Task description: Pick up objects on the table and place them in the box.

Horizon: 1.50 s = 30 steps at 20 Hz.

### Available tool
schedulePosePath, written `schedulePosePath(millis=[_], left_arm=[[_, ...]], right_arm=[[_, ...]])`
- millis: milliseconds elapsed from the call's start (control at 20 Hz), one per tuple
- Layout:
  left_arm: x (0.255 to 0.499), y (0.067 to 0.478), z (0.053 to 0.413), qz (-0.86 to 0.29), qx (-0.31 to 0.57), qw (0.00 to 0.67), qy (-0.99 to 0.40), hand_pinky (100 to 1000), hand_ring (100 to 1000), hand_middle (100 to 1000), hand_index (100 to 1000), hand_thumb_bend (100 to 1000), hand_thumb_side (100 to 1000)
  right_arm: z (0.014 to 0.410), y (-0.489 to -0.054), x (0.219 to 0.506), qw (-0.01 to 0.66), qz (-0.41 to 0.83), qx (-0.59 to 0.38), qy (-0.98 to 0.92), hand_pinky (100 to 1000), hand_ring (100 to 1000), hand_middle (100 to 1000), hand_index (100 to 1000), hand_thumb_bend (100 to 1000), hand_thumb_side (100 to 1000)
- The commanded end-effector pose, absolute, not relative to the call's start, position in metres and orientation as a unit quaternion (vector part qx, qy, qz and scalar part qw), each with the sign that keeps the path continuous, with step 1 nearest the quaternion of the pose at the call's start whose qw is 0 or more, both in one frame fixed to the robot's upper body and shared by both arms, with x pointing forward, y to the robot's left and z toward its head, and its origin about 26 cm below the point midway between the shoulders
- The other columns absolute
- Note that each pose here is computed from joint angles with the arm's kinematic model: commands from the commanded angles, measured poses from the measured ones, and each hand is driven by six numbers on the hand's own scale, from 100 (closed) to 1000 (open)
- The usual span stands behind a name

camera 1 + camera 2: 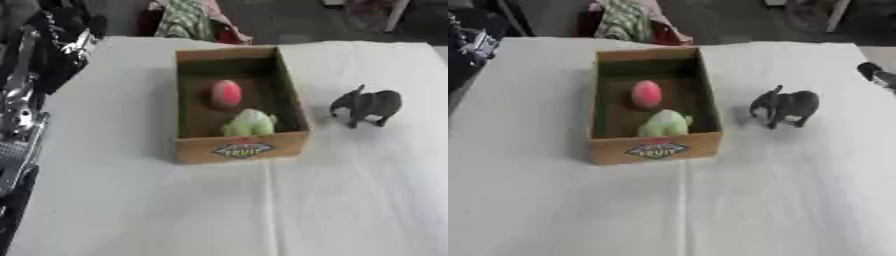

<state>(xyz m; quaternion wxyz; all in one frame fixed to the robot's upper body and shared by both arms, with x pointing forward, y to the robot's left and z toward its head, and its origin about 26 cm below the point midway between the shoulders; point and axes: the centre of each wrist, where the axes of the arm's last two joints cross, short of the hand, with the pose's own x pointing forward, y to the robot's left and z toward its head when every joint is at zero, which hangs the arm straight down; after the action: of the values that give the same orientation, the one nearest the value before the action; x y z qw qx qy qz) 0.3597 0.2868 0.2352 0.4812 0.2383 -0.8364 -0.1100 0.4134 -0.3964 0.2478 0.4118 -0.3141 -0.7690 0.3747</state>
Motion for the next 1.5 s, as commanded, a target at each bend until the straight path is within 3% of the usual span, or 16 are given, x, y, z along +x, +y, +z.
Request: schedulePosePath(millis=[50,1100,1300,1350,1500], left_arm=[[0.355,0.29,0.245,-0.104,0.244,0.466,-0.844,578,589,598,770,590,619],[0.355,0.289,0.241,-0.102,0.234,0.474,-0.843,578,588,594,766,592,618],[0.355,0.288,0.241,-0.103,0.233,0.475,-0.842,578,587,594,766,593,617],[0.355,0.288,0.241,-0.103,0.233,0.475,-0.842,578,587,594,766,593,617],[0.355,0.288,0.241,-0.104,0.233,0.475,-0.842,578,587,594,767,593,617]], right_arm=[[0.258,-0.397,0.416,0.399,0.389,-0.328,-0.763,754,832,824,866,450,248],[0.237,-0.366,0.44,0.397,0.462,-0.303,-0.733,759,830,827,870,453,244],[0.235,-0.362,0.443,0.397,0.474,-0.296,-0.728,761,833,828,873,432,166],[0.234,-0.36,0.444,0.397,0.478,-0.294,-0.727,763,836,829,876,418,111],[0.234,-0.358,0.445,0.396,0.485,-0.289,-0.724,764,836,830,877,416,102]])
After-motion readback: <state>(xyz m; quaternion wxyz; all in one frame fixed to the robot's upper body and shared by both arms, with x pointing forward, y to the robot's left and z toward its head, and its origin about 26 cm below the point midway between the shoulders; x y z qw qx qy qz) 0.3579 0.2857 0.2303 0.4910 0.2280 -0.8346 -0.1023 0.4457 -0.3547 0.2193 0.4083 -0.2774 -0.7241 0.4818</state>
